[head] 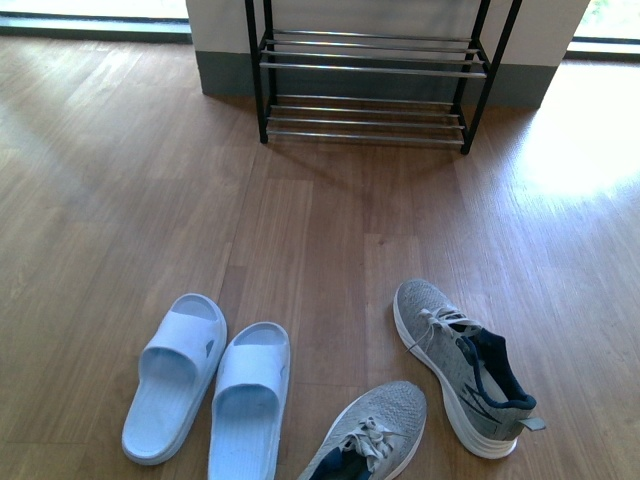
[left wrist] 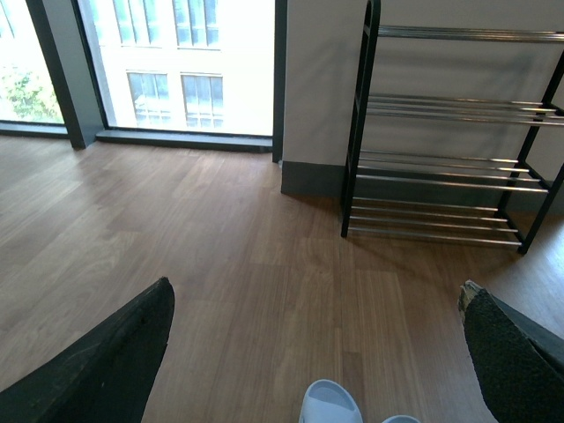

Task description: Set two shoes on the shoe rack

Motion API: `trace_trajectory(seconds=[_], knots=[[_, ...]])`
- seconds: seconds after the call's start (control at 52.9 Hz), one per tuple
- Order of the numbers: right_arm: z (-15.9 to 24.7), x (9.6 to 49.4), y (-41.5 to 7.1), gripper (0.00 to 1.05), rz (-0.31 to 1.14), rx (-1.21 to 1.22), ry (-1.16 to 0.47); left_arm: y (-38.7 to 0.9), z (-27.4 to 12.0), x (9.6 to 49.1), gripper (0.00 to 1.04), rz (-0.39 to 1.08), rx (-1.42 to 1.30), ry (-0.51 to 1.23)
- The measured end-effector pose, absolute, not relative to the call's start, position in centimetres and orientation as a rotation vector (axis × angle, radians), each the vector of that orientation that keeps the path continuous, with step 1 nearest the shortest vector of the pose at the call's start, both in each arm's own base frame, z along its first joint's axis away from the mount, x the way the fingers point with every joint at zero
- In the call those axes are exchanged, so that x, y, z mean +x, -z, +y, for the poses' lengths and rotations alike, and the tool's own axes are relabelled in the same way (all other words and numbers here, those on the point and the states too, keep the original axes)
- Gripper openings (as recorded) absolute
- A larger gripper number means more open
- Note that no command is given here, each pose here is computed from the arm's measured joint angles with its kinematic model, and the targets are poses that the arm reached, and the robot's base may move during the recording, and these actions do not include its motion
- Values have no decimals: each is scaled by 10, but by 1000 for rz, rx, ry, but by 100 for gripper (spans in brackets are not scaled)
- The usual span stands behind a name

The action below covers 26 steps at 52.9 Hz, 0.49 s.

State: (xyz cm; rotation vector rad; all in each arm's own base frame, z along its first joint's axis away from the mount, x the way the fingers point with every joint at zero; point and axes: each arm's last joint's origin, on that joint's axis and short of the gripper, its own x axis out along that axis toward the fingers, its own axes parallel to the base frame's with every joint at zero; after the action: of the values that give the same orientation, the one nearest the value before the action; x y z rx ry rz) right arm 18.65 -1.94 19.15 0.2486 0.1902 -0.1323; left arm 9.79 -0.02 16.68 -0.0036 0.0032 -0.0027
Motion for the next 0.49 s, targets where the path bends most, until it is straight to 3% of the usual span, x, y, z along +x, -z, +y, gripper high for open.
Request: trace_trajectory(seconds=[0.132, 0.359, 0.492], knots=[[-47, 264, -144, 95, 375, 122, 248, -167, 0, 98, 95, 4, -4, 3], [-53, 303, -40, 95, 680, 37, 241, -167, 0, 98, 95, 4, -4, 3], [-45, 310, -13, 95, 767, -26, 184, -167, 0, 98, 95, 4, -4, 3]])
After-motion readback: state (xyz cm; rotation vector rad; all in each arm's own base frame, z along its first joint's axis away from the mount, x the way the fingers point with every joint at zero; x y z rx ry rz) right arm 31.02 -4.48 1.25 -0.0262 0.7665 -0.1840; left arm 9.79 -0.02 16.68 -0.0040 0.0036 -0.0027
